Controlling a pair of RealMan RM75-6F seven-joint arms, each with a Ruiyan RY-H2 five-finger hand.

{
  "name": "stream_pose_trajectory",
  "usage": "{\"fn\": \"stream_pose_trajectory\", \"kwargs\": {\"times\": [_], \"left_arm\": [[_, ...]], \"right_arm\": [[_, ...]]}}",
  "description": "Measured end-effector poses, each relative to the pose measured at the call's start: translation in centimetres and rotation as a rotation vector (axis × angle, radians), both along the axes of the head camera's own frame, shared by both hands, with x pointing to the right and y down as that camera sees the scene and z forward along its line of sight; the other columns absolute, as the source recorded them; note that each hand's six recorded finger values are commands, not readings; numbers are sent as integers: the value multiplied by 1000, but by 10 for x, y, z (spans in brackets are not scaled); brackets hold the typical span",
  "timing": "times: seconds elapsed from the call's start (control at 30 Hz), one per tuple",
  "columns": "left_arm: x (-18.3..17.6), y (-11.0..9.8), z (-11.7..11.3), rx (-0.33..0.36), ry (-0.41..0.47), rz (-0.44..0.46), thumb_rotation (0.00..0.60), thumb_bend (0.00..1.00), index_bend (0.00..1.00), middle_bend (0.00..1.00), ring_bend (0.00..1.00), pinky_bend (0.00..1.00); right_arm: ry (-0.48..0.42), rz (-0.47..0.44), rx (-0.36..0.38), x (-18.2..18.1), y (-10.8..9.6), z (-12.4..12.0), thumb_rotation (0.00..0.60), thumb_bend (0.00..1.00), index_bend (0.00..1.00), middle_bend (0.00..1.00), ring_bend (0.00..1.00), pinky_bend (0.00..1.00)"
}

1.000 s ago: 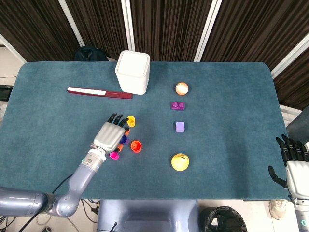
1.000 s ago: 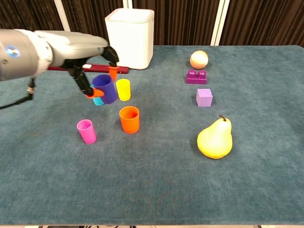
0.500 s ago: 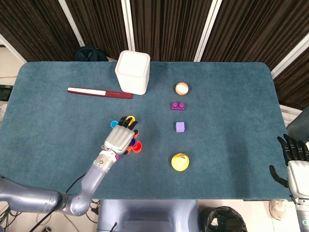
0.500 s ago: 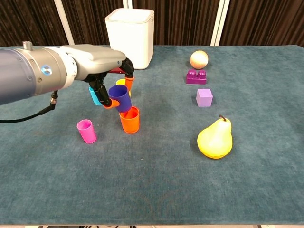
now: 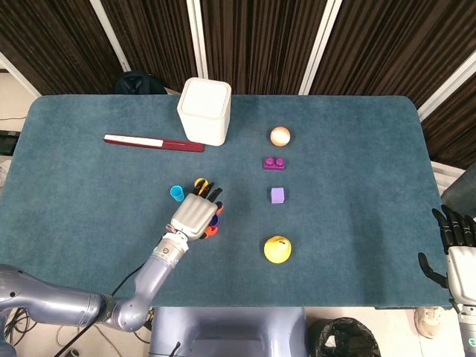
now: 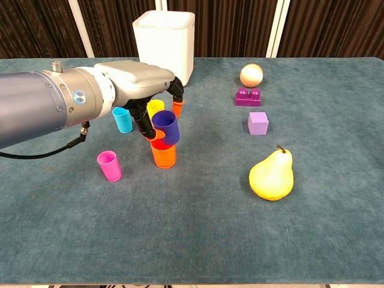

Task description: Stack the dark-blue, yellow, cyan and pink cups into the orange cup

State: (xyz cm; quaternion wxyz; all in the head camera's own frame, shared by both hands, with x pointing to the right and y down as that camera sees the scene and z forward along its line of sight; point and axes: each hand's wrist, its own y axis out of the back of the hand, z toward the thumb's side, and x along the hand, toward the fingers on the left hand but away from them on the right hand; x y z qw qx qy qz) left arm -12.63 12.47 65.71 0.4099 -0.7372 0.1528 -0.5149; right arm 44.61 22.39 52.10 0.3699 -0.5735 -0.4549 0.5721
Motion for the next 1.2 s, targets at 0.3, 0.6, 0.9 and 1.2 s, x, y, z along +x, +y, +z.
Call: {"fn": "stream_pose_trajectory", "kwargs": {"times": [0.3, 0.6, 0.9, 1.2], "left_arm": [[-2, 5, 4, -6, -36, 9, 600, 314, 490, 116, 0, 0], [-6, 8, 10, -14, -67, 14, 600, 276, 282, 87, 0, 0], [-14, 6, 13, 4, -144, 34, 600, 206, 60, 37, 0, 0], [-10, -22, -7, 90, -60, -41, 600, 206, 122, 40, 0, 0]], "right_arm": [[2, 6, 5, 2, -1, -1, 600, 424, 36, 0, 58, 0], [2, 11, 9, 2, -1, -2, 600, 424, 36, 0, 58, 0], [6, 21, 18, 5, -2, -3, 600, 424, 36, 0, 58, 0], [23, 47, 5, 13, -3, 2, 600, 424, 36, 0, 58, 0]]}}
